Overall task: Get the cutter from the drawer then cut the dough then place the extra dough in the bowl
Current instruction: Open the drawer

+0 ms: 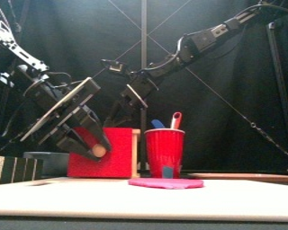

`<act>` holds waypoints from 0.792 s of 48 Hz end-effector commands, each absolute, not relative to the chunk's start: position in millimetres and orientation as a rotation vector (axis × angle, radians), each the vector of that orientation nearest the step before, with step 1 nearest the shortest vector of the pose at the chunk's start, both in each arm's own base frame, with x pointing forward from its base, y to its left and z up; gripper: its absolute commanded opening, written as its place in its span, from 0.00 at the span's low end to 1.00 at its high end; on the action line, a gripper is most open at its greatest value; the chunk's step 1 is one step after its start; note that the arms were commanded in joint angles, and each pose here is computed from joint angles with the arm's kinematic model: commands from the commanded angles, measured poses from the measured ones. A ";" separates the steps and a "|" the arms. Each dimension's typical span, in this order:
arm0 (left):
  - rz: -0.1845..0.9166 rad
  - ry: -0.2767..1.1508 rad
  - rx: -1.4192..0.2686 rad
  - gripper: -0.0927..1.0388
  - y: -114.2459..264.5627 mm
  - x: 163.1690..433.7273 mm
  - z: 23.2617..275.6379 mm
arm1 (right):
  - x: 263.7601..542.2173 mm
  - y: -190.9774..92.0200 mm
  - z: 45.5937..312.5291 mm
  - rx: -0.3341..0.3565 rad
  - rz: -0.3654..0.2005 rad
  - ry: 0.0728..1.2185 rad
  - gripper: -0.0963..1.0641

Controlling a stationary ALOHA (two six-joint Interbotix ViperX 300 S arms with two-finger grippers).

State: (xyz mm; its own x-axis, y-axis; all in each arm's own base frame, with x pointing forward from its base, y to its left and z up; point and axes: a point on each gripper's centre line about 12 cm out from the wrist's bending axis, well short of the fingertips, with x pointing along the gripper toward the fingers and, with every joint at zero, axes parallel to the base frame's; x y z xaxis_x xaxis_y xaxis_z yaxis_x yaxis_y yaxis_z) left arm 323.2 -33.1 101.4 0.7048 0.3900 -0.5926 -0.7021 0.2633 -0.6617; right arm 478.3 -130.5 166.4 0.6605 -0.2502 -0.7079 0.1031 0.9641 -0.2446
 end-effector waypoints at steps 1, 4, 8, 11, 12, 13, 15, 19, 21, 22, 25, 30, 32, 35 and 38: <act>0.737 0.343 -1.077 0.58 -39.4 324.3 104.9 | 470.5 -140.5 146.4 -0.170 -0.219 0.901 0.11; 0.744 0.351 -1.077 0.58 -39.3 321.1 102.8 | 470.5 -140.5 145.7 -0.168 -0.220 0.903 0.11; 0.745 0.356 -1.074 0.58 -39.9 319.9 101.6 | 470.5 -140.5 145.7 -0.168 -0.219 0.903 0.11; 0.741 0.357 -1.077 0.58 -41.3 320.6 102.1 | 470.5 -140.5 145.7 -0.169 -0.219 0.903 0.11; 0.739 0.356 -1.077 0.58 -41.6 321.2 102.6 | 470.5 -140.5 145.7 -0.169 -0.219 0.903 0.11; 0.739 0.354 -1.078 0.58 -42.0 321.5 103.0 | 470.5 -140.5 145.7 -0.169 -0.219 0.903 0.11; 0.735 0.356 -1.076 0.58 -43.2 321.9 102.9 | 470.7 -139.8 145.7 -0.170 -0.217 0.903 0.11; 0.732 0.356 -1.077 0.58 -44.5 322.5 103.1 | 470.9 -140.6 146.2 -0.170 -0.219 0.901 0.11; 0.732 0.359 -1.078 0.58 -45.1 322.4 102.4 | 470.5 -140.5 145.7 -0.169 -0.219 0.903 0.11; 0.735 0.358 -1.076 0.58 -44.4 322.4 102.0 | 470.7 -139.8 145.7 -0.170 -0.217 0.903 0.11; 0.737 0.361 -1.077 0.58 -44.5 322.3 101.4 | 470.5 -140.5 145.7 -0.168 -0.219 0.903 0.11; 0.736 0.358 -1.077 0.58 -44.7 323.2 101.7 | 470.5 -140.5 145.7 -0.169 -0.219 0.903 0.11; 0.735 0.358 -1.076 0.58 -44.9 323.7 101.6 | 470.7 -139.7 145.7 -0.169 -0.218 0.902 0.11; 0.733 0.357 -1.076 0.59 -45.2 324.6 101.9 | 471.1 -139.9 146.2 -0.170 -0.218 0.901 0.11; 0.732 0.356 -1.077 0.60 -45.4 325.1 102.3 | 470.9 -140.5 146.9 -0.168 -0.220 0.900 0.11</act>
State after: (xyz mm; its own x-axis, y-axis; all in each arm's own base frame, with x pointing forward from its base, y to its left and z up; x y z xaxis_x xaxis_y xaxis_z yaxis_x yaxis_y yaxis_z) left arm 318.9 -38.2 96.0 0.6949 0.3831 -0.6086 -0.7137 0.2637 -0.6489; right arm 478.6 -129.0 165.5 0.6591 -0.2481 -0.7100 0.0998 0.9645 -0.2444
